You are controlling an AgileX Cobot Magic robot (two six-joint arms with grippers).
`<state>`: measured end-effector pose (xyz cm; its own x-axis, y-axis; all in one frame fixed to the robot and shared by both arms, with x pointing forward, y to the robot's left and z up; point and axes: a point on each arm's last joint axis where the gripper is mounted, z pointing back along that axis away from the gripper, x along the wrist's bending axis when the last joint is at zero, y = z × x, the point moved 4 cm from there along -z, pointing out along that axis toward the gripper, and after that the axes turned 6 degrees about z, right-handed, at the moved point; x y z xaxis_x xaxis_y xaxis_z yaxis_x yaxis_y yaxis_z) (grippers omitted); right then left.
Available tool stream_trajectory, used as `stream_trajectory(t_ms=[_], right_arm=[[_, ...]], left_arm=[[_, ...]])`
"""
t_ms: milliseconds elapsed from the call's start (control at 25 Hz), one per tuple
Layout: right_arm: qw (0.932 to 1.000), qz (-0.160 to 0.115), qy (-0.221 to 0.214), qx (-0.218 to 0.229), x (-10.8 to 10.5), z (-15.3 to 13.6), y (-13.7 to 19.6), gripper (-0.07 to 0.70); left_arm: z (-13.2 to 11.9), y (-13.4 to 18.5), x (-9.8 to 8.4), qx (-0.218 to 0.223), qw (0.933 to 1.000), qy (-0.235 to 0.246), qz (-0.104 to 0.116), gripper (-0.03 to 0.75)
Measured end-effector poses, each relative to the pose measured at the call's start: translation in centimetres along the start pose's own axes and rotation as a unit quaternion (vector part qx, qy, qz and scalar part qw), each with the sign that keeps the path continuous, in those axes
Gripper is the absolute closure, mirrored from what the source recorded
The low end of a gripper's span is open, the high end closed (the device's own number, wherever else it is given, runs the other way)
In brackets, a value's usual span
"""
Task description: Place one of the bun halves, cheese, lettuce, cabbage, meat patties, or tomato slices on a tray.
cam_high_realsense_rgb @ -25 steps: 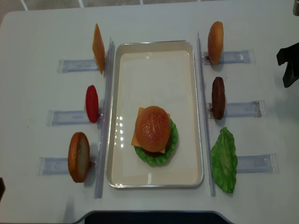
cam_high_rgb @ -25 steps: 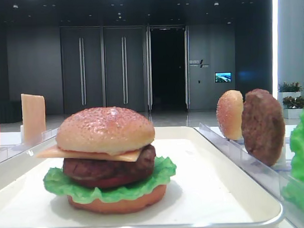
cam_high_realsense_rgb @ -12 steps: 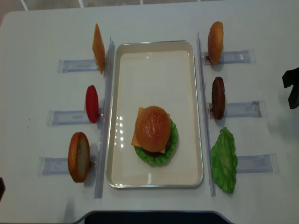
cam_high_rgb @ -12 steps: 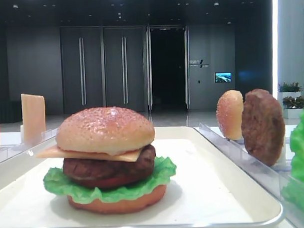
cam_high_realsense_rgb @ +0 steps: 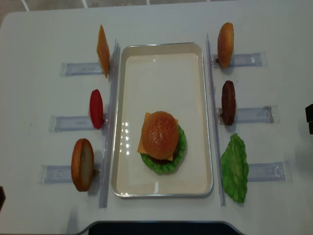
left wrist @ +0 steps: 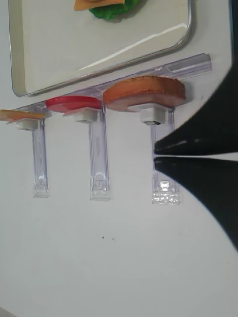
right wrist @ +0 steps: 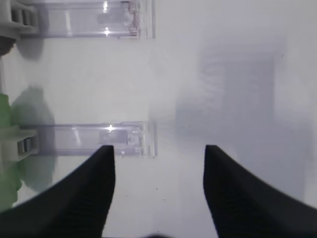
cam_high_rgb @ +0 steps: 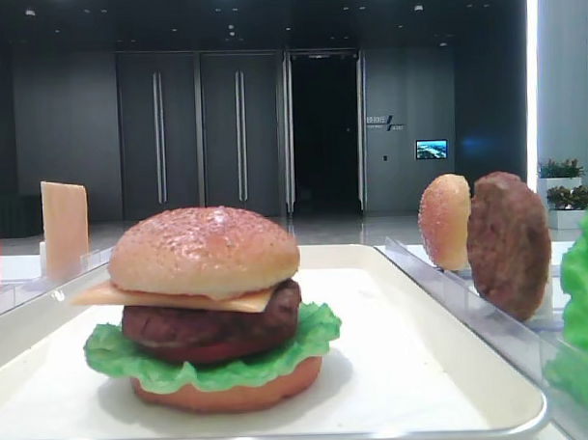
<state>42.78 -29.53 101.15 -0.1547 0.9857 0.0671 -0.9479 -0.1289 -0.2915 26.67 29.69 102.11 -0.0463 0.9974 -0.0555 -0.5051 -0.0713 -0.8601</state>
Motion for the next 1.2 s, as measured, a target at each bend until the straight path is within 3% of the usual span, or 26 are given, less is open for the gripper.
stream_trajectory(t_ms=[280,560,800,960,1200], right_arm=[[0.9967,0.002,0.001,-0.081,1.3,2.5,2.8,0.22],[0.9869,0.015,0.016,-0.16,2.4,4.0,7.1,0.22],[0.971,0.026,0.031,-0.236,3.0,5.1,9.7,0.22],[0.9638,0.032,0.036,-0.262,3.4,4.9,11.5,0.22],[0.9448,0.042,0.048,-0.322,3.9,5.8,13.2,0.22]], left_arm=[[0.0,0.0,0.0,0.0,1.0,0.0,0.0,0.715],[0.0,0.0,0.0,0.0,1.0,0.0,0.0,0.715],[0.0,0.0,0.0,0.0,1.0,0.0,0.0,0.715],[0.0,0.0,0.0,0.0,1.0,0.0,0.0,0.715],[0.0,0.0,0.0,0.0,1.0,0.0,0.0,0.715]])
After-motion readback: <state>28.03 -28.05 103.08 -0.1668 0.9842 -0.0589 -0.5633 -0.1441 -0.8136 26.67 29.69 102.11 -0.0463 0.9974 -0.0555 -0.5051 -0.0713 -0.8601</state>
